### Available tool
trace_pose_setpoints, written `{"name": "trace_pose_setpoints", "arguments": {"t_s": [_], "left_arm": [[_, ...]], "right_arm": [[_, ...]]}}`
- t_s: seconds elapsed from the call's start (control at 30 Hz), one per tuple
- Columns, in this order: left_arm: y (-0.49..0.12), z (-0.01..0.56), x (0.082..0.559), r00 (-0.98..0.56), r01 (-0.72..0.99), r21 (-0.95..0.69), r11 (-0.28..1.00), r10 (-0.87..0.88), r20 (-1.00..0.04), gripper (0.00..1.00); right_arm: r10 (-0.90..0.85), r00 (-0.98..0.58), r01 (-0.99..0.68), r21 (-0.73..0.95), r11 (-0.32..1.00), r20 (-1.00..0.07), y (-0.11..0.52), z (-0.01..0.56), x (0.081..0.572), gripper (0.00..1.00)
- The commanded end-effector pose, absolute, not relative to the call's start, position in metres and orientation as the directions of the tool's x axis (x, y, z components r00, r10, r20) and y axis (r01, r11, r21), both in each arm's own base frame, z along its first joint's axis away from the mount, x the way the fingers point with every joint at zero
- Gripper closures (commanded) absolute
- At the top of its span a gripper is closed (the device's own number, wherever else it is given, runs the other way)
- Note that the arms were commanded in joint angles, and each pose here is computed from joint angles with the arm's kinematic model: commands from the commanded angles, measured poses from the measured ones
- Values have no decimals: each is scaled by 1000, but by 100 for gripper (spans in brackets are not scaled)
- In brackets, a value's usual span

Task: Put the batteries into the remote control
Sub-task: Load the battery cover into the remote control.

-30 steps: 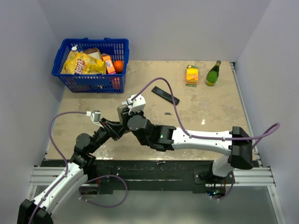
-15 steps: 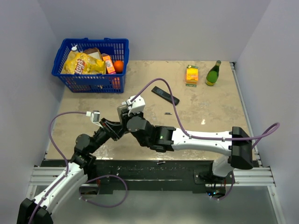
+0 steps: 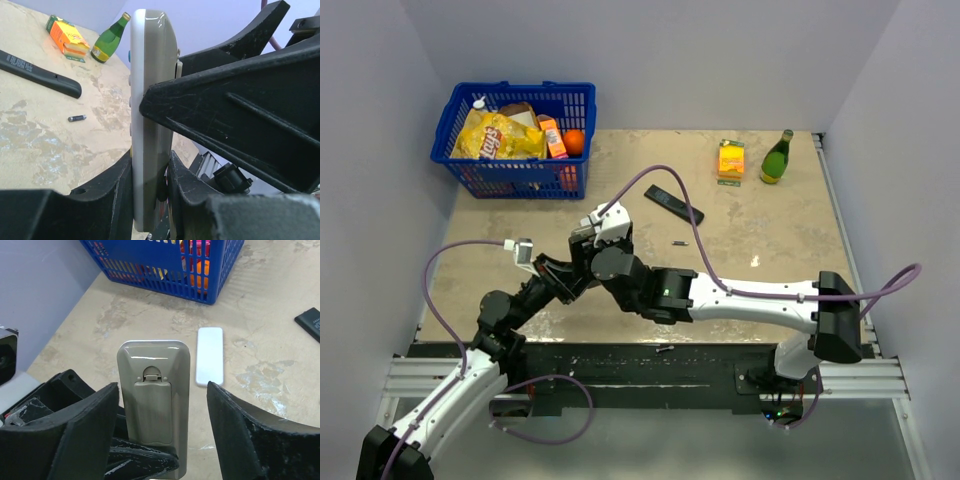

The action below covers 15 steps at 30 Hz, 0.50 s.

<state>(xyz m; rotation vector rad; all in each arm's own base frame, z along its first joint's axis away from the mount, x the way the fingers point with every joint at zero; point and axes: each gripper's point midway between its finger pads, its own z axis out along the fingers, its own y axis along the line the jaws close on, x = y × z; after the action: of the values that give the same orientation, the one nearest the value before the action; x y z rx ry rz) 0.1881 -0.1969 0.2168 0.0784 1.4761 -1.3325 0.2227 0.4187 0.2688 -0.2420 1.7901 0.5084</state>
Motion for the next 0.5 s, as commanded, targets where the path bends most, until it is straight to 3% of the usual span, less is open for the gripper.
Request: {"name": "trace_pose_setpoints", "arguments": {"t_s": [0.0,0.23,0.47], "left_arm": [[-197,238,181,-367,708,-630,320,-596,-715,100],[-198,240,180,-373,709,-634,308,-599,-708,100],[-200,245,177,-381,725,-630,278,-600,-704,100]], "right_arm": [[173,-263,-467,282,838,-949,407,327,226,25],[177,-324,-663,357,658,-929,402,355,224,14],[213,-424,-753,473,458,-880,391,345,228,16]]}}
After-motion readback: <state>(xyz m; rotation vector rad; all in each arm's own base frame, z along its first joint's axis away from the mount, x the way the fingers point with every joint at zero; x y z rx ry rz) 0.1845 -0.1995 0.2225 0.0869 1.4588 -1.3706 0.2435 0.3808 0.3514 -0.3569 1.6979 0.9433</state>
